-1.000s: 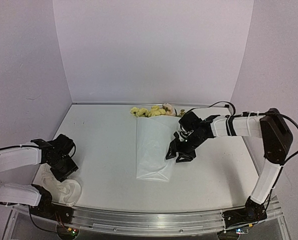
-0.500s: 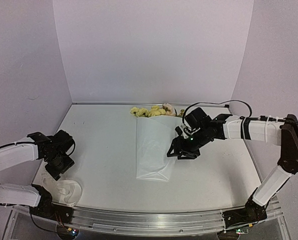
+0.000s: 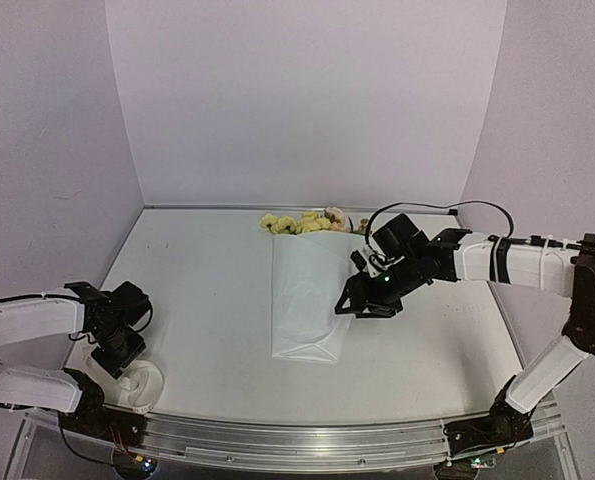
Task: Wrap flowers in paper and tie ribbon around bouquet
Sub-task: Move the folded bouquet to the center of the board, then pick up the ribbon from the corner of the board.
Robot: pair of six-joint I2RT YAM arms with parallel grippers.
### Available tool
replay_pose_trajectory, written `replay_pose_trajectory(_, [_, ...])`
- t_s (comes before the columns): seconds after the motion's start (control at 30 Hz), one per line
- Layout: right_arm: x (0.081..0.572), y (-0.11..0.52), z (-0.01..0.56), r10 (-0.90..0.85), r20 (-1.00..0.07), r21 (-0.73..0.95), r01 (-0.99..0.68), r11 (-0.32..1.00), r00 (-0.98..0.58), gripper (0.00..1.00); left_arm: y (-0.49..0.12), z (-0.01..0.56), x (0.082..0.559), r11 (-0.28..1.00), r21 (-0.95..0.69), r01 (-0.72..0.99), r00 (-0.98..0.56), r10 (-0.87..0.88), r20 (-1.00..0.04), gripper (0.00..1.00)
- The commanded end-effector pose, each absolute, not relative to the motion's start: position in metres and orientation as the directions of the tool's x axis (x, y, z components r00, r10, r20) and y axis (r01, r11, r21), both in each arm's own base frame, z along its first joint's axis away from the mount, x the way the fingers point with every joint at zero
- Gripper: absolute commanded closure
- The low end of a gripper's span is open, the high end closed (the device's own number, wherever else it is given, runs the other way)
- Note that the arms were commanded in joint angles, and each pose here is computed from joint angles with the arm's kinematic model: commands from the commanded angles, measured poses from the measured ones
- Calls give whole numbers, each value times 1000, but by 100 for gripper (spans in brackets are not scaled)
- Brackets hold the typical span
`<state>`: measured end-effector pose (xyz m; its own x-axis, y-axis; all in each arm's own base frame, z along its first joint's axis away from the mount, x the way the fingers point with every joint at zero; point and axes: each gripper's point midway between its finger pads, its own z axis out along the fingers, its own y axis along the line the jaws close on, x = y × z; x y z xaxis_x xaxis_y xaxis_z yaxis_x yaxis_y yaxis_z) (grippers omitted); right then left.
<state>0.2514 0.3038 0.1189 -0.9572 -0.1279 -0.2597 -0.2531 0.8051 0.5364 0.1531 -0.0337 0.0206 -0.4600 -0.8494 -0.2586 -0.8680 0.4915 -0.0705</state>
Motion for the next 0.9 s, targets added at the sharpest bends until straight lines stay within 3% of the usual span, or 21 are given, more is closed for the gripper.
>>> replay_pose_trajectory(0.0, [248, 300, 127, -133, -293, 532, -277, 800, -947, 45, -38, 16, 169, 481, -122, -868, -436, -856, -277, 51])
replay_pose_trajectory(0.1, [246, 298, 127, -132, -290, 529, -274, 803, -948, 49, -42, 21, 187, 533, -152, -833, -469, -824, -319, 68])
replay_pose_trajectory(0.17, [245, 297, 129, -131, -290, 529, -272, 804, -948, 53, -50, 25, 202, 585, -176, -792, -512, -793, -331, 92])
replay_pose_trajectory(0.2, [245, 296, 129, -132, -292, 525, -274, 806, -947, 55, -57, 33, 214, 621, -203, -757, -539, -769, -343, 98])
replay_pose_trajectory(0.3, [243, 285, 131, -134, -306, 486, -276, 829, -943, 62, -83, 67, 253, 744, -275, -609, -624, -664, -413, 100])
replay_pose_trajectory(0.47, [250, 250, 134, -101, -387, 352, -248, 902, -916, 66, -180, 172, 316, 880, -473, -50, -670, -380, -637, 100])
replay_pose_trajectory(0.57, [256, 224, 140, -66, -453, 261, -203, 944, -889, 67, -253, 217, 325, 819, -485, 306, -657, -187, -730, 100])
replay_pose_trajectory(0.67, [259, 188, 145, -15, -519, 153, -110, 982, -855, 68, -336, 247, 304, 655, -441, 614, -593, 13, -805, 100])
replay_pose_trajectory(0.73, [257, 167, 148, -1, -555, 97, -66, 993, -832, 66, -387, 263, 283, 527, -403, 748, -530, 110, -841, 100])
replay_pose_trajectory(0.87, [248, 129, 154, -8, -598, -9, -3, 1000, -802, 60, -468, 247, 242, 308, -430, 849, -511, 265, -818, 100])
